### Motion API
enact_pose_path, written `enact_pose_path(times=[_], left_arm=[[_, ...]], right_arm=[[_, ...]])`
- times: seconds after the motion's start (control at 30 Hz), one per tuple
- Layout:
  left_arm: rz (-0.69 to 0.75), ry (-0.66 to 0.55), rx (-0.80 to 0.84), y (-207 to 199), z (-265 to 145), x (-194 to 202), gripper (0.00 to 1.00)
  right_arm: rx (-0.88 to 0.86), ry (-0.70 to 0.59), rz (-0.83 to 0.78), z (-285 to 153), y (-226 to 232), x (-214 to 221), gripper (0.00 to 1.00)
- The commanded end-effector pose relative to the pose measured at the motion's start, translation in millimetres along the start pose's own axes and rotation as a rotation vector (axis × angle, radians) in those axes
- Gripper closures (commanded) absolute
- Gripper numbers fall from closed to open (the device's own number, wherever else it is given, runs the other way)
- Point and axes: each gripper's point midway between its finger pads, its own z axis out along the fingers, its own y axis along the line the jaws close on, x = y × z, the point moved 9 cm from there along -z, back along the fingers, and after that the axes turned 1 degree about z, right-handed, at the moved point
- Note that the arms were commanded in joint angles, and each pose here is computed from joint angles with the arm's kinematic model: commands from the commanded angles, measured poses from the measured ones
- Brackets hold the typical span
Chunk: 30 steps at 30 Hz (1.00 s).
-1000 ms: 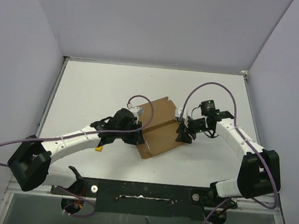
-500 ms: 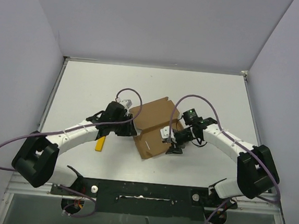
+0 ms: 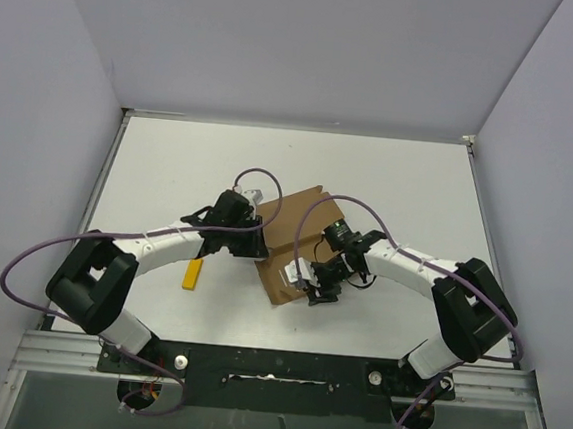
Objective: Fold the paper box
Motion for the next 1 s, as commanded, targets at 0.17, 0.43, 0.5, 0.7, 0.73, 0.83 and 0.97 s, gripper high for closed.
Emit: enact_pose_path(times=[0.17, 0.43, 0.5, 0.7, 0.73, 0.83, 0.97], left_arm=[[0.038, -0.038, 0.095, -20, 15, -19, 0.82], [0.042, -0.006, 0.123, -26, 26, -16, 0.89], [0.040, 0.004, 0.127, -26, 28, -14, 0.92], [0.044, 0.017, 0.131, -27, 30, -13, 0.96], [0.045, 0.017, 0.130, -27, 31, -13, 0.96], [0.049, 0.021, 0.129, -27, 32, -14, 0.96], [0.055, 0.023, 0.127, -27, 32, -15, 0.96]], right_arm=[[0.065, -0.002, -0.020, -5, -18, -13, 0.70], [0.061, -0.004, -0.004, -3, -20, -15, 0.80], [0.060, -0.005, 0.001, -3, -20, -15, 0.84], [0.060, -0.005, 0.029, -1, -23, -15, 0.93], [0.061, -0.005, 0.037, -1, -23, -15, 0.94], [0.068, 0.000, 0.061, 0, -26, -15, 0.97], [0.066, -0.003, 0.089, 0, -27, -14, 0.99]])
